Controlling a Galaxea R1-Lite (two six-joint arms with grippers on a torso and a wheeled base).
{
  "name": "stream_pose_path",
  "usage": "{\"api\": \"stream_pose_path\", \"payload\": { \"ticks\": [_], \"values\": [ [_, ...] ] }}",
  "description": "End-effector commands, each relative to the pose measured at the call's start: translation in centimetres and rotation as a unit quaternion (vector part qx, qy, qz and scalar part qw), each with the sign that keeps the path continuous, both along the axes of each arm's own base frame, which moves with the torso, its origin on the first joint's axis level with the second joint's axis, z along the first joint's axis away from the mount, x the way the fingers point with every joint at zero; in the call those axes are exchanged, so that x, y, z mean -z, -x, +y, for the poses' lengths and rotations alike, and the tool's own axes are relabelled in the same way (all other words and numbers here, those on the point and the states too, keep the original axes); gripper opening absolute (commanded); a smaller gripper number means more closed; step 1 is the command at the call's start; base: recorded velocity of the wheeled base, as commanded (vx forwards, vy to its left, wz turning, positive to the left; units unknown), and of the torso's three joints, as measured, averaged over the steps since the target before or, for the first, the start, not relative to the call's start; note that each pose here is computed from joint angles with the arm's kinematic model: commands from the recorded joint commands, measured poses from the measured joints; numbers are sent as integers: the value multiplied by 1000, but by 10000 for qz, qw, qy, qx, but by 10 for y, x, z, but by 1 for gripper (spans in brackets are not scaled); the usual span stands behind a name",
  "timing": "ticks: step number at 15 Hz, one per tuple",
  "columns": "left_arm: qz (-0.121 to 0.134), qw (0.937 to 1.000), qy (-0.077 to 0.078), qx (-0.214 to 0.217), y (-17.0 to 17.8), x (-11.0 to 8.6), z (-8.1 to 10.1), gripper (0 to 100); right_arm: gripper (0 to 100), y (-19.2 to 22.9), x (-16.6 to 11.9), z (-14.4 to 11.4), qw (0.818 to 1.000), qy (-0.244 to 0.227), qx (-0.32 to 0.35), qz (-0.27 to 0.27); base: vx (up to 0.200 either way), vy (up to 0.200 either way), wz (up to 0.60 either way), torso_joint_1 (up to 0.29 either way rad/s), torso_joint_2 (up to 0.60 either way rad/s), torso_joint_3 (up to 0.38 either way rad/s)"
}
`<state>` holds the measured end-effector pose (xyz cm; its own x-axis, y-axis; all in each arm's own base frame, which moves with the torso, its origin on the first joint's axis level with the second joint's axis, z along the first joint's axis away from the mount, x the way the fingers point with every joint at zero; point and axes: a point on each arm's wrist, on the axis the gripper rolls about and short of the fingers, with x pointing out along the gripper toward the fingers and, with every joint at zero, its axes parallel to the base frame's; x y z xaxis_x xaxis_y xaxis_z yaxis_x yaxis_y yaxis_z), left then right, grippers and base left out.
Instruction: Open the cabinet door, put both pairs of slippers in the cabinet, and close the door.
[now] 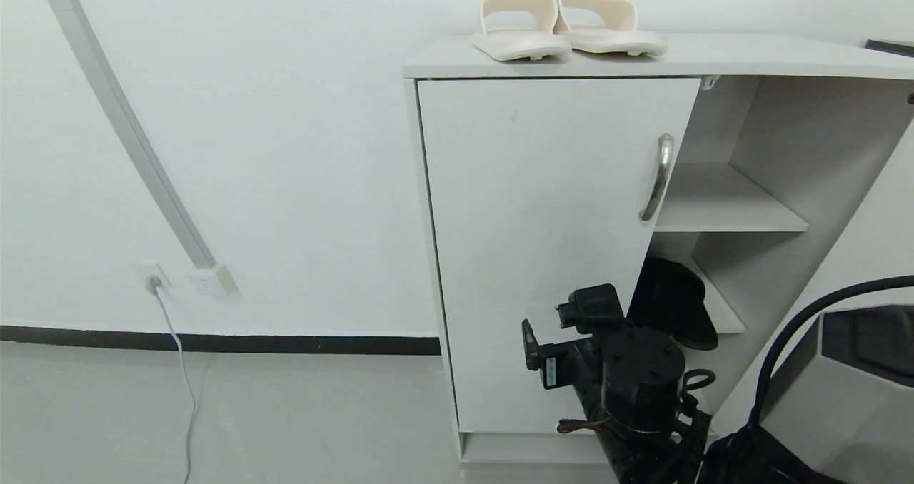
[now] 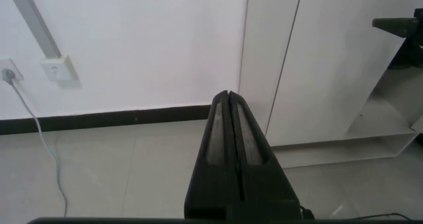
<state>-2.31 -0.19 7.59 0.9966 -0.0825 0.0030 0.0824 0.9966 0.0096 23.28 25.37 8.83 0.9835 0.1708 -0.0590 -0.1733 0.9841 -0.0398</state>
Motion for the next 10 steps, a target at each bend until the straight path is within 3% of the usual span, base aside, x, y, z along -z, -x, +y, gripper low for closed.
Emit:
{"api": "stream_pose_path", "payload": {
  "ticks": [1, 8, 10],
  "values": [
    [7, 10000, 1, 1, 0, 0, 0, 0, 100, 0, 1, 0, 10000, 6, 0, 4, 0, 0, 0, 0, 0, 0],
    [7, 10000, 1, 1, 0, 0, 0, 0, 100, 0, -1, 0, 10000, -14, -8, -29, 0, 0, 0, 0, 0, 0],
    [7, 10000, 1, 1, 0, 0, 0, 0, 100, 0, 0, 0, 10000, 30, -10, -30, 0, 0, 0, -5, -171, -254]
  ]
}}
